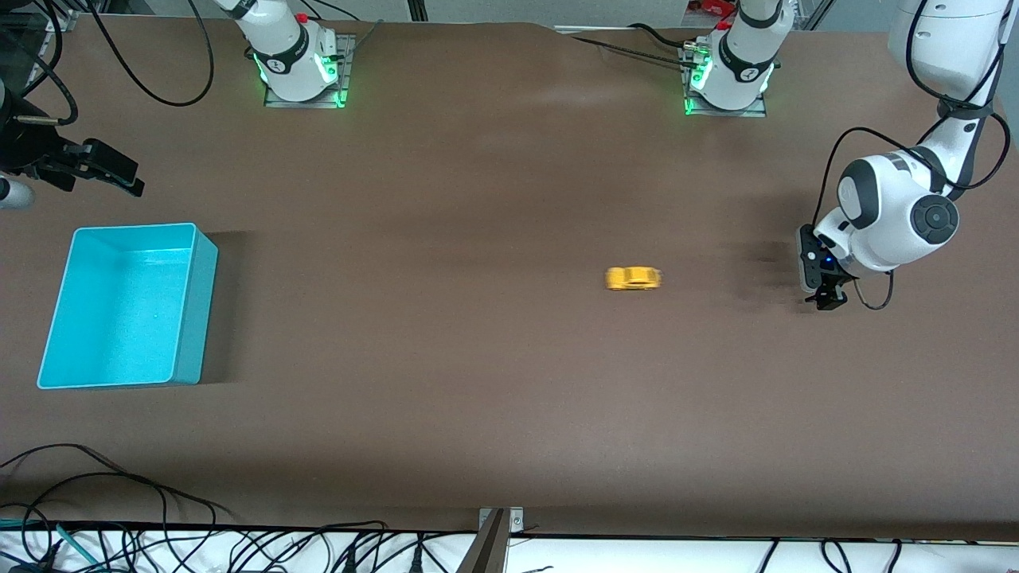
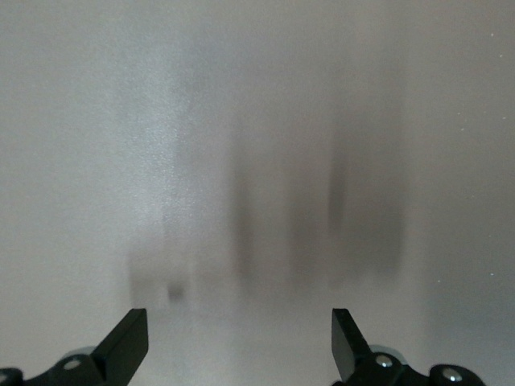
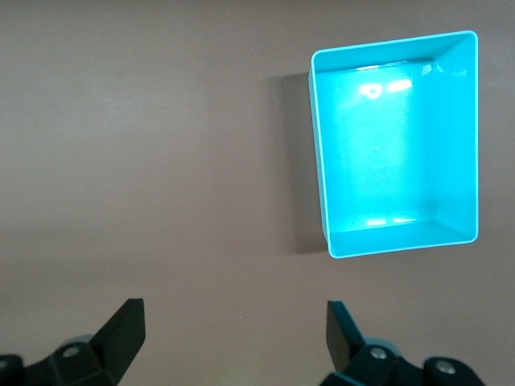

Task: Wind up and store yellow beetle car
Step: 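Raise and withdraw the left gripper as the car rolls toward the box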

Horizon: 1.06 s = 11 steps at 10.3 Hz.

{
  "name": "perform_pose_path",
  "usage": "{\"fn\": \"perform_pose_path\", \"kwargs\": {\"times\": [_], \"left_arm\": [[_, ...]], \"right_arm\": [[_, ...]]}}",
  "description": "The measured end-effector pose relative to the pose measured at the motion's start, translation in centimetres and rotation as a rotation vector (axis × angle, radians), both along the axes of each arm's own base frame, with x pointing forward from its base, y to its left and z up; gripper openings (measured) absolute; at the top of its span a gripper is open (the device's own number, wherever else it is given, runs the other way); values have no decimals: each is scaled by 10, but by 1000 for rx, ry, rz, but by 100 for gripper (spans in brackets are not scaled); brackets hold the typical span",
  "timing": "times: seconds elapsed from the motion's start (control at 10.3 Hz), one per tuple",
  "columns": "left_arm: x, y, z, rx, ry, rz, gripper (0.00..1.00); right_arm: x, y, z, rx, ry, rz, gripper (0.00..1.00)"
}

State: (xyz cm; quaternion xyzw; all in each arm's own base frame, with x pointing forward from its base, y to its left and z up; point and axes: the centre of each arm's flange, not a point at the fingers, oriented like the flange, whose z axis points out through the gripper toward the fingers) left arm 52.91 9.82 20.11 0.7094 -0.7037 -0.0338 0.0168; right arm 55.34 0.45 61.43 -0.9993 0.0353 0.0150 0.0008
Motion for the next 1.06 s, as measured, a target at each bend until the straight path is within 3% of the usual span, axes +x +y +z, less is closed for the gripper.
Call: {"fn": "perform_pose_path", "kwargs": {"times": [0.68,1.06], "left_arm": [[11,-1,51,-3,-92,-2,100],[10,-11,93,-20,-111,-15,100]], "right_arm": [[0,0,0,0,0,0,100],[0,0,0,0,1,0,100]]}}
